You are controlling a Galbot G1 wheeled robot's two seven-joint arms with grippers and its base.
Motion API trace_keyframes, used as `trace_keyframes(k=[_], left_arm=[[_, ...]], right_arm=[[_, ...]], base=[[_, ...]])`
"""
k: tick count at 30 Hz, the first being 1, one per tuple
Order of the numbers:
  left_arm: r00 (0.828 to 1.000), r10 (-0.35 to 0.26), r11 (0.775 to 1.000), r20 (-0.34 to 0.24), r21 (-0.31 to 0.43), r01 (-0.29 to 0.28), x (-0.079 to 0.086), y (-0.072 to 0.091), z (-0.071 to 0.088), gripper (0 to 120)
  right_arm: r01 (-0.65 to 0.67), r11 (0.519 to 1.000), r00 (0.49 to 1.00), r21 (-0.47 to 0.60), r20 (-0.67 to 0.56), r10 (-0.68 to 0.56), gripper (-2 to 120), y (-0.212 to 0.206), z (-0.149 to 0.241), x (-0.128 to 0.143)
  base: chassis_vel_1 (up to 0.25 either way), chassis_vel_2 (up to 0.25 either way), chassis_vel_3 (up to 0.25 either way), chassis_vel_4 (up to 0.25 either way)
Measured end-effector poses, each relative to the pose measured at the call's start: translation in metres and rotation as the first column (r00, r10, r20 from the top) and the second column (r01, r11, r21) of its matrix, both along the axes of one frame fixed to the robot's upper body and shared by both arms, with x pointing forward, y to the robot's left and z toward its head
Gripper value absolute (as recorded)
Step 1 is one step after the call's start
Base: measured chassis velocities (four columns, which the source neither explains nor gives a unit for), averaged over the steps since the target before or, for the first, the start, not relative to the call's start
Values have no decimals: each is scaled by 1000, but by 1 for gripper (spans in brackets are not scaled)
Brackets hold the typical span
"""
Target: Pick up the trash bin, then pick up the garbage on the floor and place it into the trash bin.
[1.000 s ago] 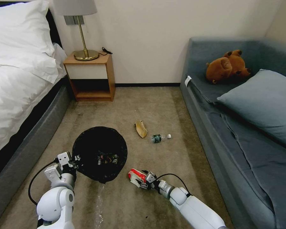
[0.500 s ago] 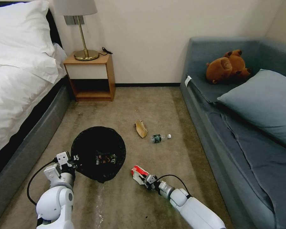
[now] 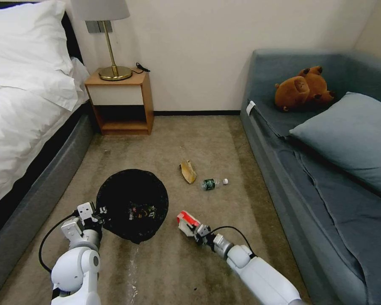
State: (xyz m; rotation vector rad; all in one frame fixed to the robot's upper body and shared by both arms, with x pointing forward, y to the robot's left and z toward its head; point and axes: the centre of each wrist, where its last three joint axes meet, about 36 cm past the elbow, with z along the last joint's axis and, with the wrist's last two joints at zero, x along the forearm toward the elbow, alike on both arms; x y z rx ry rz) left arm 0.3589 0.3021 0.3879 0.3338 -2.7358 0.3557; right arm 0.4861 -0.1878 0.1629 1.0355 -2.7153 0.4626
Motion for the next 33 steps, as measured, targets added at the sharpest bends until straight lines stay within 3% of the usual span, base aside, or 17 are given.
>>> trace_keyframes(k=[1, 3, 4, 6, 14, 19, 25, 33], left_arm=[[1000, 0, 1000, 0, 0, 0, 0, 0, 0, 1], [1000, -2, 1000, -1, -5, 2, 3, -1, -4, 1], [1000, -2, 1000, -1, -5, 2, 3, -1, -4, 1], [1000, -7, 1000, 0, -10, 7, 4, -3, -5, 1], [1000, -8, 1000, 11, -8, 8, 9, 1, -2, 1], [1000, -9, 1000, 11, -10, 9, 10, 1, -2, 1], [1000, -13, 1000, 1, 2, 13, 15, 3, -5, 1], [1000, -10, 1000, -2, 0, 10, 18, 3, -9, 1]], right_arm=[[0, 1000, 1000, 0, 0, 0, 0, 0, 0, 0], [84, 994, 992, 68, 88, -90, 0, -9, 38, 40], [84, 994, 992, 68, 88, -90, 0, -9, 38, 40], [142, 977, 973, 159, 160, -168, 0, -10, 82, 69], [160, 939, 923, 305, 291, -252, 0, 6, 171, 93], [134, 929, 912, 345, 323, -252, 0, 18, 197, 86], [17, 898, 904, 439, 378, -202, 0, 73, 238, 34], [-82, 905, 915, 418, 391, -97, 0, 107, 237, -6]], base=[[0, 0, 0, 0], [0, 0, 0, 0], [0, 0, 0, 0], [0, 0, 0, 0], [0, 0, 0, 0], [0, 0, 0, 0], [0, 0, 0, 0], [0, 0, 0, 0]])
